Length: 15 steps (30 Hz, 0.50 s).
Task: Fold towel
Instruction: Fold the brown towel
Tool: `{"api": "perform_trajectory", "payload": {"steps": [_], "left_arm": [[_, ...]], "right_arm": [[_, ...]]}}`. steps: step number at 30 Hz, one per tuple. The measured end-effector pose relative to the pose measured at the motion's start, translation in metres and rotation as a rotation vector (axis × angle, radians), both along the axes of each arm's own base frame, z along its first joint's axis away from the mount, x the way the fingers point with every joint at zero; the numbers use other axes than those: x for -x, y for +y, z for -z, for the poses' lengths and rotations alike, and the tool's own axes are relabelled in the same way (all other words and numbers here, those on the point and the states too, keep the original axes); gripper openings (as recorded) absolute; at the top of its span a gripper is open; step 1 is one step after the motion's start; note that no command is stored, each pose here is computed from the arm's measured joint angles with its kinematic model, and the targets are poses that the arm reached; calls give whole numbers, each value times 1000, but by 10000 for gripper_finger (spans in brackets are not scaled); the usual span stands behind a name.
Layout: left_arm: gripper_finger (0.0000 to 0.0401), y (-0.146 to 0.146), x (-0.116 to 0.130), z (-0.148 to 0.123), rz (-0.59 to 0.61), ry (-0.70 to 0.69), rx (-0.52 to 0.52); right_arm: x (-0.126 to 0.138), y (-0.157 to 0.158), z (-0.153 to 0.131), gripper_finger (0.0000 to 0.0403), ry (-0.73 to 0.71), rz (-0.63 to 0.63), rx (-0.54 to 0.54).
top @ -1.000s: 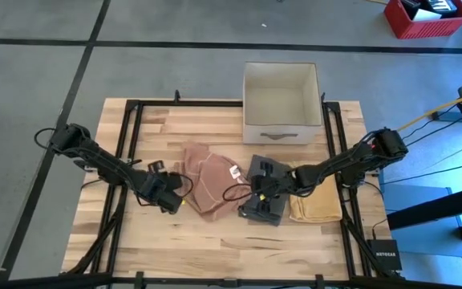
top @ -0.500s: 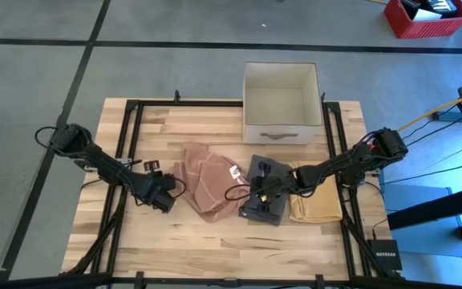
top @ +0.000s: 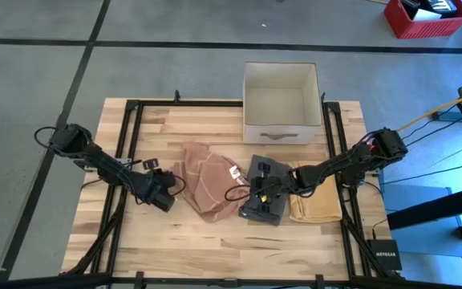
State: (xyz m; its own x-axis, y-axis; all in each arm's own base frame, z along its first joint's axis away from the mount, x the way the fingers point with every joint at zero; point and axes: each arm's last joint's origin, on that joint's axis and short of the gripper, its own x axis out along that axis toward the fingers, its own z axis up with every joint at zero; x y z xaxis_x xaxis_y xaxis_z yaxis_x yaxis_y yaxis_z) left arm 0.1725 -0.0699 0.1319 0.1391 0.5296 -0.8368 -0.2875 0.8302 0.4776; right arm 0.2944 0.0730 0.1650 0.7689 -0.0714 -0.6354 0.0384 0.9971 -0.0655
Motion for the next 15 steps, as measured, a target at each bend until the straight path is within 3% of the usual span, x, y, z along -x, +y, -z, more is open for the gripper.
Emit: {"api": "perform_trajectory", "payload": {"steps": [4, 11, 15], "left_arm": [[123, 0, -1, -7, -42, 3, -20], [123, 2, -1, 6, 89, -24, -55], [123, 9, -2, 7, 58, -36, -95]], "right_arm": [[0, 0, 0, 9, -2, -1, -12], [0, 0, 0, 9, -8, 11, -28], [0, 0, 0, 9, -8, 14, -32]]}}
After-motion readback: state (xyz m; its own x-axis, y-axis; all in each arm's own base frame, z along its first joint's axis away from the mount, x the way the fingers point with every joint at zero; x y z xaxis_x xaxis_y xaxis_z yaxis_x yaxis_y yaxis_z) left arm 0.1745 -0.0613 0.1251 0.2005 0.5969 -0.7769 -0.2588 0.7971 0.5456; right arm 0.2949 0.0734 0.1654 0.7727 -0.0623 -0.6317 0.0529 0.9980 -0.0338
